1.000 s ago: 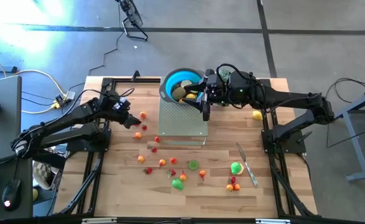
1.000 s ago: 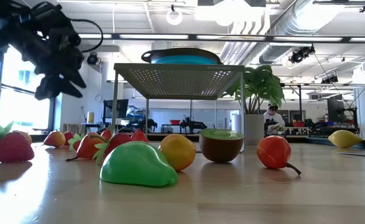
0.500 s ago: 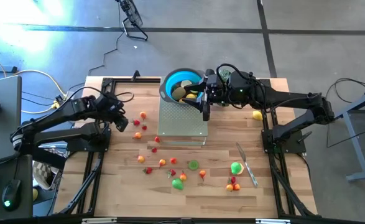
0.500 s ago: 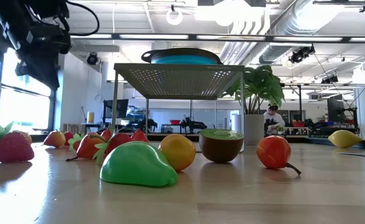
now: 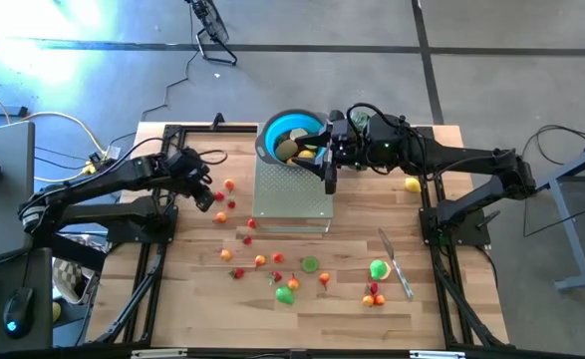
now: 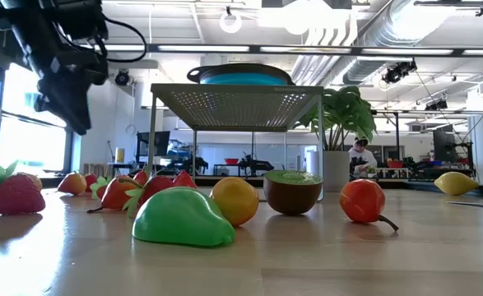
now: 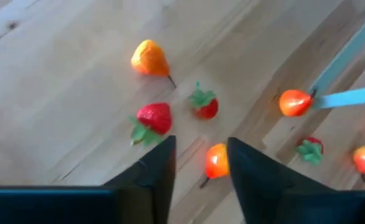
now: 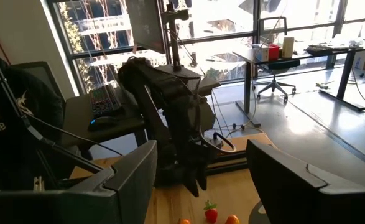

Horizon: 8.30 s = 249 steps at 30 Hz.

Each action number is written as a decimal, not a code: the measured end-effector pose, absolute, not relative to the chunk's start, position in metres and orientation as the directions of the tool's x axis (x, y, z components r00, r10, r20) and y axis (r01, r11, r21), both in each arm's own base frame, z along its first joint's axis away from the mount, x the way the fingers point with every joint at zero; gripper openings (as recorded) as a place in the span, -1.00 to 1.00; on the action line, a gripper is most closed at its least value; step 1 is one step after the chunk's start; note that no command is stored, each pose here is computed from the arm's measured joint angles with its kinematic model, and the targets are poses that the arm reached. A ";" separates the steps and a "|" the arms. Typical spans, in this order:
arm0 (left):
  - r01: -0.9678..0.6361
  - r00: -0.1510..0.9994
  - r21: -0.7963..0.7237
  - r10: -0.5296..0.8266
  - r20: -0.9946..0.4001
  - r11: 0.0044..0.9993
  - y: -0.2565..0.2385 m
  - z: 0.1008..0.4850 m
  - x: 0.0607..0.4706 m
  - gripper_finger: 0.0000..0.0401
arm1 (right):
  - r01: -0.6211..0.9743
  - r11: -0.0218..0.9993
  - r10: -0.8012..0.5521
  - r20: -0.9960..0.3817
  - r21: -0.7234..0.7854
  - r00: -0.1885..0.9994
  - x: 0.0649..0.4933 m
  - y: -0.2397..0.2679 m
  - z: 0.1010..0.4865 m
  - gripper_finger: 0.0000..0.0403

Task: Pick & Place Fruit
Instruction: Put the red strawberry in the blue bowl on the shelf, then put the orange peach in the blue bowl on the shelf

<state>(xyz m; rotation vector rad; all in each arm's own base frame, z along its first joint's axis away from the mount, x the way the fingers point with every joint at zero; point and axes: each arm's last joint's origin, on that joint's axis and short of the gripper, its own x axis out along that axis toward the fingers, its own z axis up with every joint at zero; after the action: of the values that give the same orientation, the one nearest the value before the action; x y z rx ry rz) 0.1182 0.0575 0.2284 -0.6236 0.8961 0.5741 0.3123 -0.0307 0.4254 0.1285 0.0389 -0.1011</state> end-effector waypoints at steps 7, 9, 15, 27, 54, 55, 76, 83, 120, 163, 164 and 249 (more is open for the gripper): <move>-0.722 0.382 -0.171 0.181 -0.906 0.670 0.068 0.211 0.136 0.17 | 0.104 0.987 -0.099 -0.045 0.126 0.994 0.312 -0.031 0.425 0.19; -0.721 0.344 -0.145 0.169 -0.923 0.677 0.071 0.204 0.141 0.21 | 0.103 0.987 -0.098 -0.046 0.126 0.994 0.312 -0.031 0.425 0.19; -0.713 0.250 -0.087 0.136 -0.959 0.695 0.078 0.184 0.156 0.23 | 0.104 0.986 -0.098 -0.049 0.127 0.994 0.312 -0.031 0.425 0.19; -0.719 0.199 -0.048 0.139 -0.970 0.693 0.087 0.163 0.172 0.23 | 0.104 0.986 -0.098 -0.052 0.129 0.994 0.312 -0.031 0.425 0.19; -0.759 0.222 -0.051 0.185 -0.957 0.649 0.086 0.146 0.168 -0.13 | 0.104 0.986 -0.098 -0.053 0.126 0.994 0.312 -0.031 0.425 0.19; -0.759 0.225 -0.051 0.187 -0.956 0.649 0.086 0.146 0.168 -0.14 | 0.104 0.986 -0.098 -0.053 0.126 0.994 0.312 -0.031 0.425 0.19; -0.747 0.317 -0.108 0.208 -0.926 0.656 0.090 0.149 0.176 -0.15 | 0.104 0.987 -0.098 -0.054 0.126 0.994 0.312 -0.031 0.425 0.19; -0.747 0.311 -0.106 0.205 -0.928 0.656 0.090 0.148 0.176 -0.16 | 0.105 0.987 -0.099 -0.053 0.126 0.994 0.312 -0.031 0.425 0.19; -0.674 0.672 -0.347 0.347 -0.655 0.652 0.058 0.259 0.115 -0.38 | 0.106 0.986 -0.098 -0.071 0.125 0.993 0.312 -0.031 0.423 0.19; -0.334 0.939 -0.495 0.331 -0.096 0.802 0.076 0.362 0.159 -0.39 | 0.229 0.970 -0.228 -0.013 0.081 0.973 0.312 -0.035 0.429 0.19; -0.332 0.939 -0.495 0.331 -0.092 0.803 0.077 0.362 0.162 -0.39 | 0.229 0.970 -0.228 -0.011 0.081 0.974 0.311 -0.034 0.429 0.19; -0.485 0.777 -0.373 0.195 -0.598 0.791 0.017 0.347 0.130 -1.00 | 0.142 0.987 -0.135 -0.103 0.072 0.985 0.296 -0.006 0.429 0.19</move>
<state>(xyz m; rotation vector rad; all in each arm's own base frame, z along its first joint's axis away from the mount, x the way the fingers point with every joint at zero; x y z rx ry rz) 0.1305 0.0172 0.3466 -0.5442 0.5699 0.3879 0.2961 -0.0056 0.4294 0.0798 0.0984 -0.1393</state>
